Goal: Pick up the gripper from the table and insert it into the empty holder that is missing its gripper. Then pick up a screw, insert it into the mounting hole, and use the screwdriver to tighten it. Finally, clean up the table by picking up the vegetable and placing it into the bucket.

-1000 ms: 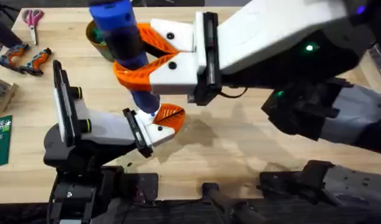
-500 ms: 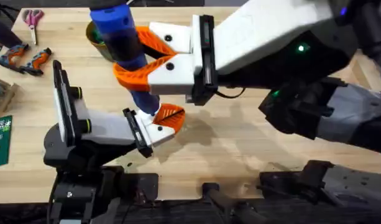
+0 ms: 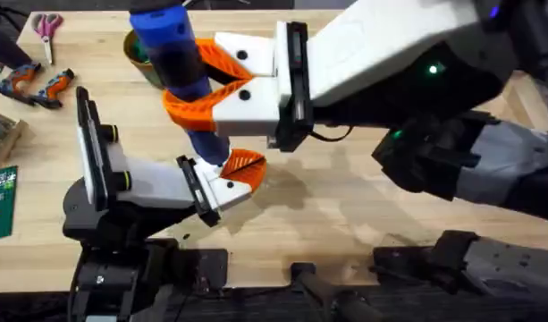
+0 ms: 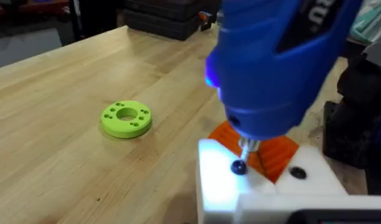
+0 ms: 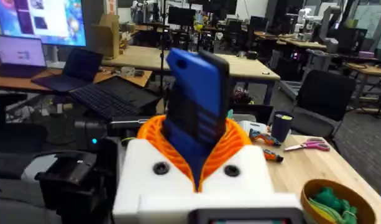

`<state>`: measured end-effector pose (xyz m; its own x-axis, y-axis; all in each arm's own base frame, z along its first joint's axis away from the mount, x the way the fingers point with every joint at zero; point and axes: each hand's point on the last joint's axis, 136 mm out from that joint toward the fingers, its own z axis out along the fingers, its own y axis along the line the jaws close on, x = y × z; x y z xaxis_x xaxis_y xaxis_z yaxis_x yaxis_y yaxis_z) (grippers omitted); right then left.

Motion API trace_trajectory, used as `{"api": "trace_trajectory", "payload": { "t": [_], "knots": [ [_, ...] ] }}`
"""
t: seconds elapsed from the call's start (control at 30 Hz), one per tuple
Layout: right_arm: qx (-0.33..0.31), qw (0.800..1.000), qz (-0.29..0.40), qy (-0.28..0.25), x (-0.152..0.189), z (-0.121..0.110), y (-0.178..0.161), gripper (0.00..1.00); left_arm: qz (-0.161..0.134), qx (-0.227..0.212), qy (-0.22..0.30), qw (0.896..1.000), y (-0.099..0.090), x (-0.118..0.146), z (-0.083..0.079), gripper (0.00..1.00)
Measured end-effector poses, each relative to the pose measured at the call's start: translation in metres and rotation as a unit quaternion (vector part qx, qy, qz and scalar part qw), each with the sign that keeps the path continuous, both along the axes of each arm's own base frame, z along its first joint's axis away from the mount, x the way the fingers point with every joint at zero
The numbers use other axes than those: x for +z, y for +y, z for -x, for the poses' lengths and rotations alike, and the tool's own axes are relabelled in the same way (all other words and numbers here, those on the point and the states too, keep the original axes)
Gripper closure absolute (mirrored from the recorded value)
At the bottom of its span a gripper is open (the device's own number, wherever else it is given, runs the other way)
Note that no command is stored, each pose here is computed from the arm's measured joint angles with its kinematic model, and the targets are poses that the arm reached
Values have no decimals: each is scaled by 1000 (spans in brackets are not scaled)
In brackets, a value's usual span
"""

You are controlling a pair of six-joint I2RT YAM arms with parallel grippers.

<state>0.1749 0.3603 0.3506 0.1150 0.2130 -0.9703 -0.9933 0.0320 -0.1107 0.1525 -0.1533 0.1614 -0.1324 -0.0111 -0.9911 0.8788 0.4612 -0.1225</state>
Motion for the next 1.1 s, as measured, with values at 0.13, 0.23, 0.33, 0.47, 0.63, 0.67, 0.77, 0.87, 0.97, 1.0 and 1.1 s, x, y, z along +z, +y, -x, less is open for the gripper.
{"api": "trace_trajectory", "payload": {
  "t": [0.13, 0.23, 0.33, 0.47, 0.63, 0.67, 0.77, 0.87, 0.97, 1.0, 1.1],
  "knots": [
    [0, 1000, 0, 0, 0, 0, 0, 974, 0, 0, 0, 1000, 0, 0, 0, 997],
    [-2, 1000, 0, 1, 0, -1, 0, 974, 0, 0, 0, 1000, 0, 0, 0, 997],
    [-1, 1000, 0, 2, 0, -1, 0, 974, 0, 0, 0, 1000, 0, 0, 0, 997],
    [-1, 1000, 0, 2, 0, -1, 0, 974, 0, 0, 0, 1000, 0, 0, 0, 997],
    [-15, 1000, -4, 12, 1, -6, 0, 974, 0, 0, 0, 1000, 0, 0, 0, 997],
    [-17, 1000, -4, 15, 1, -7, 0, 974, 0, 0, 0, 1000, 0, 0, 0, 997],
    [-20, 1000, -4, 18, 1, -8, 0, 974, 0, 0, 0, 1000, 0, 0, 0, 997],
    [-20, 1000, -4, 19, 1, -8, 0, 974, 0, 0, 0, 1000, 0, 0, 0, 997],
    [-18, 1000, -4, 21, 1, -6, 1, 974, 0, 0, 0, 1000, 0, 0, 0, 997],
    [-17, 1000, -4, 21, 1, -6, 1, 974, 0, 0, 0, 1000, 0, 0, 0, 997],
    [-14, 1000, 4, 28, -3, -4, 3, 974, 0, 0, 0, 1000, 0, 0, 0, 997]
  ]
}}
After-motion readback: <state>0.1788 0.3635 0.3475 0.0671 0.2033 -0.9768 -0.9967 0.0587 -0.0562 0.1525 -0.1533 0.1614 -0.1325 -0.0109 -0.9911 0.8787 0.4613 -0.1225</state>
